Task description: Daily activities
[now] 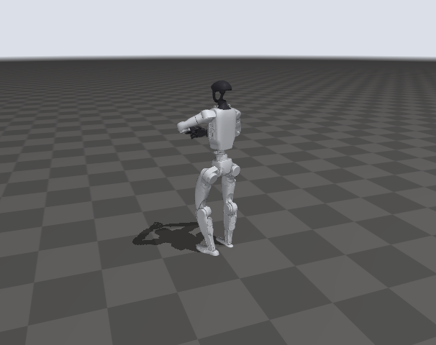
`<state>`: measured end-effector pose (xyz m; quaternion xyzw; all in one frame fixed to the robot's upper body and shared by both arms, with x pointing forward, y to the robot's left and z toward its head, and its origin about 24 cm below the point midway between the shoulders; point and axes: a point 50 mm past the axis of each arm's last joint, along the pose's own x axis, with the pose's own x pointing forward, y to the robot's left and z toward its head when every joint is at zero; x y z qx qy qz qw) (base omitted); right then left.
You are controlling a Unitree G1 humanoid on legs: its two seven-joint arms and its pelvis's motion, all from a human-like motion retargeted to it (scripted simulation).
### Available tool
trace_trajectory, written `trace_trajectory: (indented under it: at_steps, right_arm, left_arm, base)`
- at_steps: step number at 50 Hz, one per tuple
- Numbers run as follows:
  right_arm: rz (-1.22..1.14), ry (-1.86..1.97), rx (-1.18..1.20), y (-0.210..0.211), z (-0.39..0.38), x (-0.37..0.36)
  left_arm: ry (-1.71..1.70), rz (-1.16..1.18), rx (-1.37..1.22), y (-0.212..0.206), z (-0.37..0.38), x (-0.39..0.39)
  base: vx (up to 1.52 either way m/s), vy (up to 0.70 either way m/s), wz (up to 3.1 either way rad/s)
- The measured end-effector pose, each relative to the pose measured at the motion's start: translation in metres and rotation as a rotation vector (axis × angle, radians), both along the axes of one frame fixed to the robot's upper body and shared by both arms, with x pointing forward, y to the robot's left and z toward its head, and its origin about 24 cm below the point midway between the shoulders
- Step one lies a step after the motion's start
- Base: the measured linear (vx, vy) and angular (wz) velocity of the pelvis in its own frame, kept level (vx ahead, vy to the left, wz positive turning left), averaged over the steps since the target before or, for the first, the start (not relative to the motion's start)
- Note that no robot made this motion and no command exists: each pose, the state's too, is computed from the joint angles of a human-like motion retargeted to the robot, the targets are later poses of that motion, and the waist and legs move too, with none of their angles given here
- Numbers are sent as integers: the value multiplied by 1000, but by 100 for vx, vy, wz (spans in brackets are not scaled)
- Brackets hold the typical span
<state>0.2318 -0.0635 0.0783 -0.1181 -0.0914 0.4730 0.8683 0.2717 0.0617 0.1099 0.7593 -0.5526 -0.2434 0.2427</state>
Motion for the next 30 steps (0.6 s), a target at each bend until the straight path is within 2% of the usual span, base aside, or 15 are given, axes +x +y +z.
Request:
trace_trajectory:
  at_steps: [10, 30]
  right_arm:
    - [26, -2, -97, 7, -16, 2]
    - [130, -69, -177, 20, -6, 11]
  left_arm:
    - [77, -84, 11, -2, -25, -16]
    - [5, -27, 36, 13, -26, -10]
  base:
    - [0, 0, 0]
    - [0, 0, 0]
